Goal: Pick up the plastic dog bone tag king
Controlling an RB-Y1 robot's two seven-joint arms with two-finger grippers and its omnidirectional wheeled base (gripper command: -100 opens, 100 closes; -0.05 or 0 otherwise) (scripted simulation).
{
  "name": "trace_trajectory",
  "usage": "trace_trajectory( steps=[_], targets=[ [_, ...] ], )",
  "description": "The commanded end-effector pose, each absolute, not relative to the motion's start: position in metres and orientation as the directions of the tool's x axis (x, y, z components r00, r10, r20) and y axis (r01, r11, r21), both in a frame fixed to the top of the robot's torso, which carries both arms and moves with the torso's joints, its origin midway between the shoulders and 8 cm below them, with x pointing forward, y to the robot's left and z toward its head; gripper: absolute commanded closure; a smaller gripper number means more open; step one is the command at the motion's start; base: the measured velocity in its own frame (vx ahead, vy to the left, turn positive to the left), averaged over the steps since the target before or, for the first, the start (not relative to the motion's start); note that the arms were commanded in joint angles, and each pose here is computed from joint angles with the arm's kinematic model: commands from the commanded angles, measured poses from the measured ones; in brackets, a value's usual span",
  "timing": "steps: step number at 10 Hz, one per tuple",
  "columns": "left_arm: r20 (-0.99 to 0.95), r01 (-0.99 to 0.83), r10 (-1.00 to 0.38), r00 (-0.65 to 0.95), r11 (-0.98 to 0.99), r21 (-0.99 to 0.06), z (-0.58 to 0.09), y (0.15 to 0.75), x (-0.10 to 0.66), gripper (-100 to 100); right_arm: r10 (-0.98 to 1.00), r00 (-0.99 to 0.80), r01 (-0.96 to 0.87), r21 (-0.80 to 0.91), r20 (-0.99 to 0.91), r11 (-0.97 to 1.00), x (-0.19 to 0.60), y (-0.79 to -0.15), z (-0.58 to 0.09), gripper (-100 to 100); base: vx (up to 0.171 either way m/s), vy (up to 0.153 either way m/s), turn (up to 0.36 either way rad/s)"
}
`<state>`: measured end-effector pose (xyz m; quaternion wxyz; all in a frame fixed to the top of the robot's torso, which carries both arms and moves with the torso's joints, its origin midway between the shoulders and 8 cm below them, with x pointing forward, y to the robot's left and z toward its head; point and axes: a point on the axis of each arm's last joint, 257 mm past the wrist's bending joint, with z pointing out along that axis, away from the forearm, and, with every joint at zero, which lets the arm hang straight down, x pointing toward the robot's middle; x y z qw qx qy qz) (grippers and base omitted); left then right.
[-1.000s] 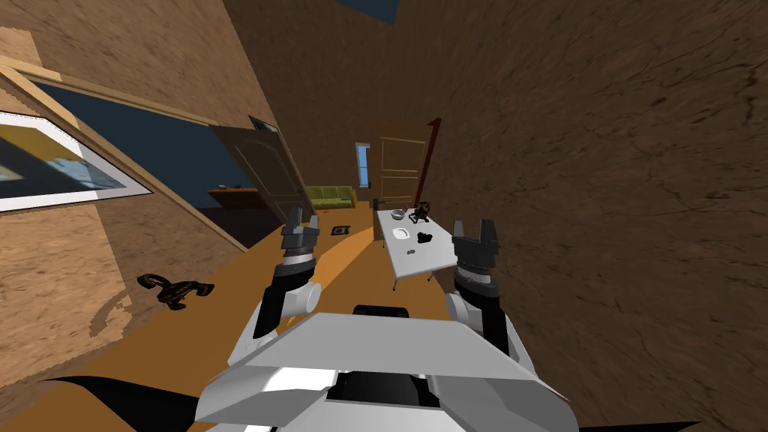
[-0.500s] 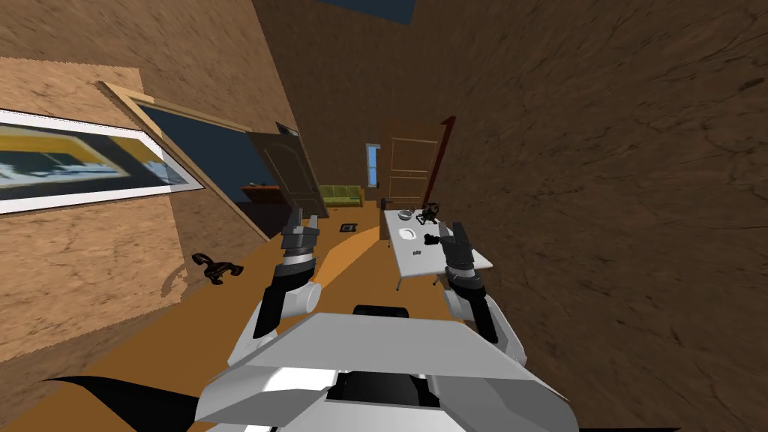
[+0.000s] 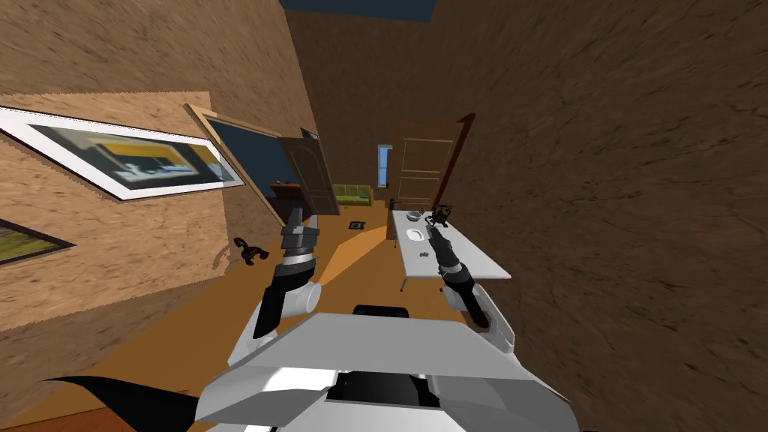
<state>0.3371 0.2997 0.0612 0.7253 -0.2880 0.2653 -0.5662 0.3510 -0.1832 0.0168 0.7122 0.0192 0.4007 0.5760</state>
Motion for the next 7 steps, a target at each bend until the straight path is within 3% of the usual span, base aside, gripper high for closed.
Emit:
trace_trajectory(
  steps=[1, 7],
  targets=[
    [-0.059, 0.669, -0.974, 0.218, 0.193, -0.718, 0.061, 0.300, 0.337, 0, 0.780, -0.009, -0.810, 0.462, -0.625, 0.361, 0.357, -0.171, -0.001, -100, -0.038, 0.003, 0.203],
    [-0.059, 0.668, -0.974, 0.218, 0.193, -0.718, 0.061, 0.300, 0.337, 0, 0.580, -0.067, -0.821, 0.375, -0.812, 0.430, 0.377, -0.148, -0.061, -100, -0.034, -0.002, 0.189]
  ],
)
